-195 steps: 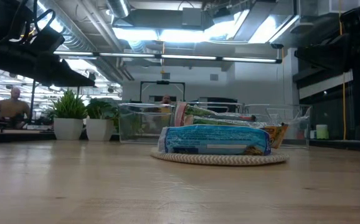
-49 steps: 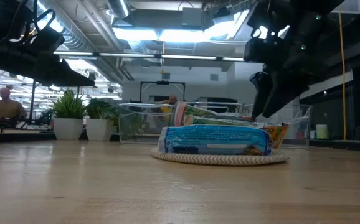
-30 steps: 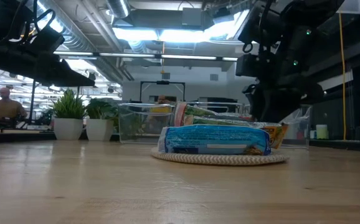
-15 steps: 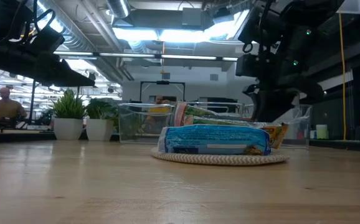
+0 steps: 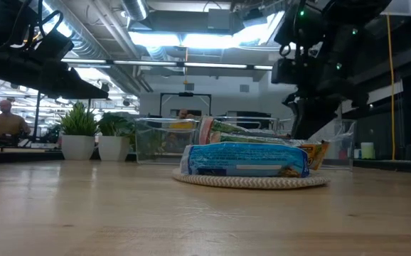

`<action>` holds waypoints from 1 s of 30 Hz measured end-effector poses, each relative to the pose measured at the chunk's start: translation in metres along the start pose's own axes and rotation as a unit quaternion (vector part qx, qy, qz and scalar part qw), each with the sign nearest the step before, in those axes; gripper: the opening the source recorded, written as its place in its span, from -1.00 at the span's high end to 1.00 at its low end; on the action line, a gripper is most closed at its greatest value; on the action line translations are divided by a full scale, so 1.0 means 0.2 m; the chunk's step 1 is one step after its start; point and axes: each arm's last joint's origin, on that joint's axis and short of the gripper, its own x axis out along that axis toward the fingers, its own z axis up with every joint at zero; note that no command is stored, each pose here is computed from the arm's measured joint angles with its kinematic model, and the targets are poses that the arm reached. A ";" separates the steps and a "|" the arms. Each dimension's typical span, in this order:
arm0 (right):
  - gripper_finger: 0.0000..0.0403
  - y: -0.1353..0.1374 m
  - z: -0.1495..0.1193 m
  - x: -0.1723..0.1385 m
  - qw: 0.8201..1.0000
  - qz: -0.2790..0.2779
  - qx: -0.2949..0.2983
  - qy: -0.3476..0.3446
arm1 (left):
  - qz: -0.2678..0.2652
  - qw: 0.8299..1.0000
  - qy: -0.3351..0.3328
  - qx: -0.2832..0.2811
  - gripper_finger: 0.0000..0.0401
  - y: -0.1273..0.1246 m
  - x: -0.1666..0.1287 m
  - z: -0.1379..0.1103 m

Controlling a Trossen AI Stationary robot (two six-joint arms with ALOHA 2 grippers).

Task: Pick and place Granola Bars by type
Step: Put the red granola bar into the right transparent bin

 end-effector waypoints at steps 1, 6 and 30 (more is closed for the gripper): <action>0.95 0.00 0.02 -0.02 1.000 -0.007 0.006 -0.001 | 0.000 1.000 0.000 0.000 0.98 0.00 0.00 0.00; 0.97 0.00 0.12 -0.17 0.999 -0.031 0.002 -0.016 | 0.000 1.000 0.000 0.000 0.98 0.00 0.00 0.00; 0.98 0.03 0.39 -0.53 0.994 -0.023 -0.075 -0.074 | 0.000 1.000 0.000 0.000 0.98 0.00 0.00 0.00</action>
